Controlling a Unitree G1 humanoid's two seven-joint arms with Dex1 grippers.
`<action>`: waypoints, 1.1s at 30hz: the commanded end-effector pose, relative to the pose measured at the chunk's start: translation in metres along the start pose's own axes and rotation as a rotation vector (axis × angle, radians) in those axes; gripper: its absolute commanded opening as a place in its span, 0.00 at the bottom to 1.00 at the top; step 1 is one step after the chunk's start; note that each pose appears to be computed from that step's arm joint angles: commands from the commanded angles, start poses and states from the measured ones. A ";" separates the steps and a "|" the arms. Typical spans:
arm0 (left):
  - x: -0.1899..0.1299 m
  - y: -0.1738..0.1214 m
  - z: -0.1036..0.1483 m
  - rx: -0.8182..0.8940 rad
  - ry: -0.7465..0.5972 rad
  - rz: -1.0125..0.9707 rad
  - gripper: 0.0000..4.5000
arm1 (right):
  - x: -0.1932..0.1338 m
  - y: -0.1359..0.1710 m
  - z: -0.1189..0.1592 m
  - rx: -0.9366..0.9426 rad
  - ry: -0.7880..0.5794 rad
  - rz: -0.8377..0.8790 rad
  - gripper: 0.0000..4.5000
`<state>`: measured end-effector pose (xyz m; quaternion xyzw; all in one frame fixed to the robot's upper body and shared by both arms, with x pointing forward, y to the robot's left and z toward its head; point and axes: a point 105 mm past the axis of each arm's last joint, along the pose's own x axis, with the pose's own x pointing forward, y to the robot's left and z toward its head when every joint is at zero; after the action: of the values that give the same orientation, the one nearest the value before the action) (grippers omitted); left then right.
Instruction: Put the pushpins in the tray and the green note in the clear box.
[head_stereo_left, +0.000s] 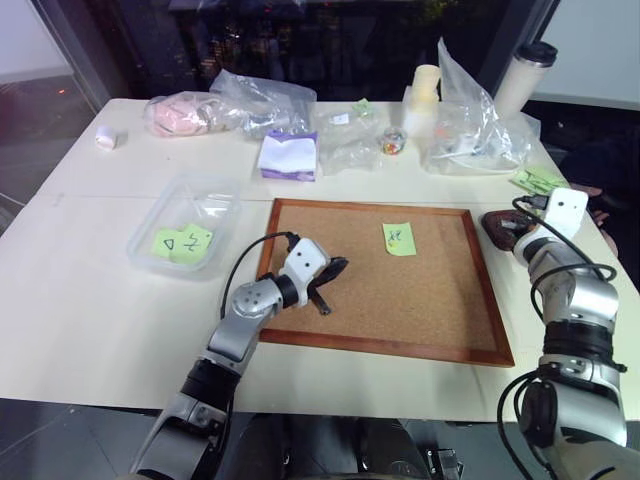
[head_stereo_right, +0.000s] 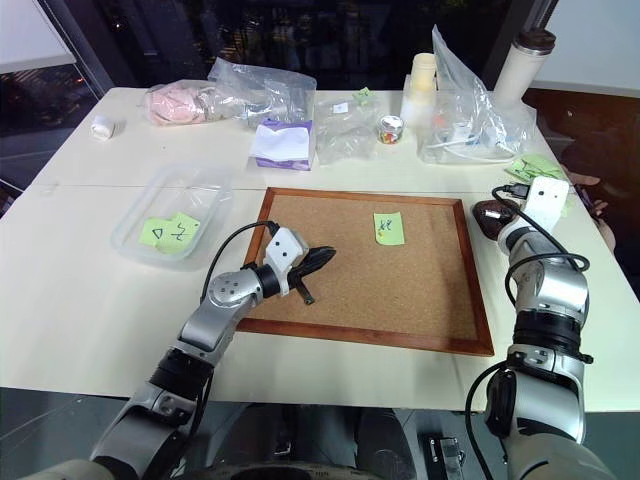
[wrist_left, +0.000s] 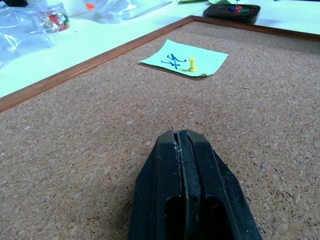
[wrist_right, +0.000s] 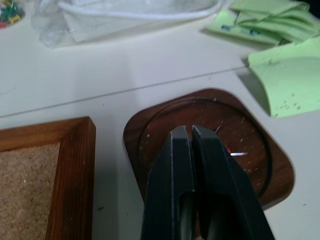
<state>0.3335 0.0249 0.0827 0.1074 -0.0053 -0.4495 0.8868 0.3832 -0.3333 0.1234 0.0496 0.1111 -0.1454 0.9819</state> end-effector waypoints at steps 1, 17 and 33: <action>-0.003 -0.005 -0.024 -0.030 0.087 0.002 0.00 | -0.001 0.000 0.020 0.012 -0.069 0.000 0.44; -0.004 0.000 -0.021 -0.020 0.084 0.009 0.00 | -0.021 0.058 0.034 -0.088 -0.111 0.291 0.99; -0.006 0.005 -0.021 -0.015 0.091 0.021 0.00 | -0.075 0.163 -0.017 -0.301 -0.041 0.808 0.99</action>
<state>0.3357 0.0273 0.0837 0.1122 -0.0030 -0.4468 0.8876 0.3550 -0.1600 0.1261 -0.0497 0.1060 0.2651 0.9571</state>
